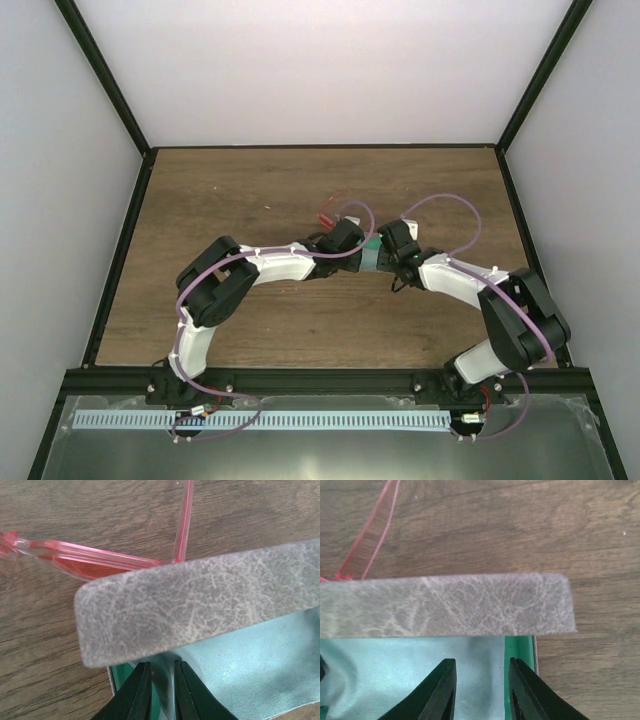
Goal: Organize the sunglasses
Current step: Place the glasses cleaning cloth in the sunglasses case, then adjust the glasses cleaning cloth in the sunglasses case.
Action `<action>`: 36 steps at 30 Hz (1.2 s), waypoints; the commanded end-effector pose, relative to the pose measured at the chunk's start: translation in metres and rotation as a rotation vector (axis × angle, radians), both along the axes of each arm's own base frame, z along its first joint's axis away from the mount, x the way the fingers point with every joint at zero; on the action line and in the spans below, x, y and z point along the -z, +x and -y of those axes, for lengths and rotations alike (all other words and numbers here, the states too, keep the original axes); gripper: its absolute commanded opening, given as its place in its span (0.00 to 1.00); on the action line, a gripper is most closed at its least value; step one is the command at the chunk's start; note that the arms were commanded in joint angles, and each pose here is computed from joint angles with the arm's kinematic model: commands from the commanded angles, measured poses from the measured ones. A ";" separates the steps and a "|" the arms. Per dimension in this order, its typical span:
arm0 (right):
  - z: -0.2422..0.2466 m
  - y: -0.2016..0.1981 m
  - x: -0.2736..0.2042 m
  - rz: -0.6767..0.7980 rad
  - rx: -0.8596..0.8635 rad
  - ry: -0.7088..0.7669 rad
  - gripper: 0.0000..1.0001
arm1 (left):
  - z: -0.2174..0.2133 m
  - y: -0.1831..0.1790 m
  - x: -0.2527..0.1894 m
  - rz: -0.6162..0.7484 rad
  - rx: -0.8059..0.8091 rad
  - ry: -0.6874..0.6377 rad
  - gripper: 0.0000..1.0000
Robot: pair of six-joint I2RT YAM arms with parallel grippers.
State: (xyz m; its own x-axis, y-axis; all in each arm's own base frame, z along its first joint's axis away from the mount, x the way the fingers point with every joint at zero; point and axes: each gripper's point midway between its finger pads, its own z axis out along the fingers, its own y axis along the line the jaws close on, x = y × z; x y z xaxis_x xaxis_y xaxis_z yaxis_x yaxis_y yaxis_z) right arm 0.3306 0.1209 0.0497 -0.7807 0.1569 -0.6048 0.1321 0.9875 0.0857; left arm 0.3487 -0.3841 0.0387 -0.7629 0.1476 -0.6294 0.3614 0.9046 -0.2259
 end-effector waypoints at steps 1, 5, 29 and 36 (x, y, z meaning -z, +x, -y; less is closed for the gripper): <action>0.000 0.013 -0.031 0.086 0.023 0.036 0.31 | 0.001 0.006 -0.005 0.016 -0.009 -0.004 0.16; -0.008 0.010 -0.036 0.101 -0.020 0.081 0.29 | -0.002 0.007 -0.008 0.023 -0.018 0.000 0.24; -0.015 0.012 0.016 -0.016 0.014 0.086 0.02 | -0.030 0.011 -0.028 0.100 -0.107 0.052 0.61; 0.002 0.007 0.018 -0.023 0.088 0.033 0.01 | -0.037 0.010 -0.024 0.110 -0.125 0.078 0.61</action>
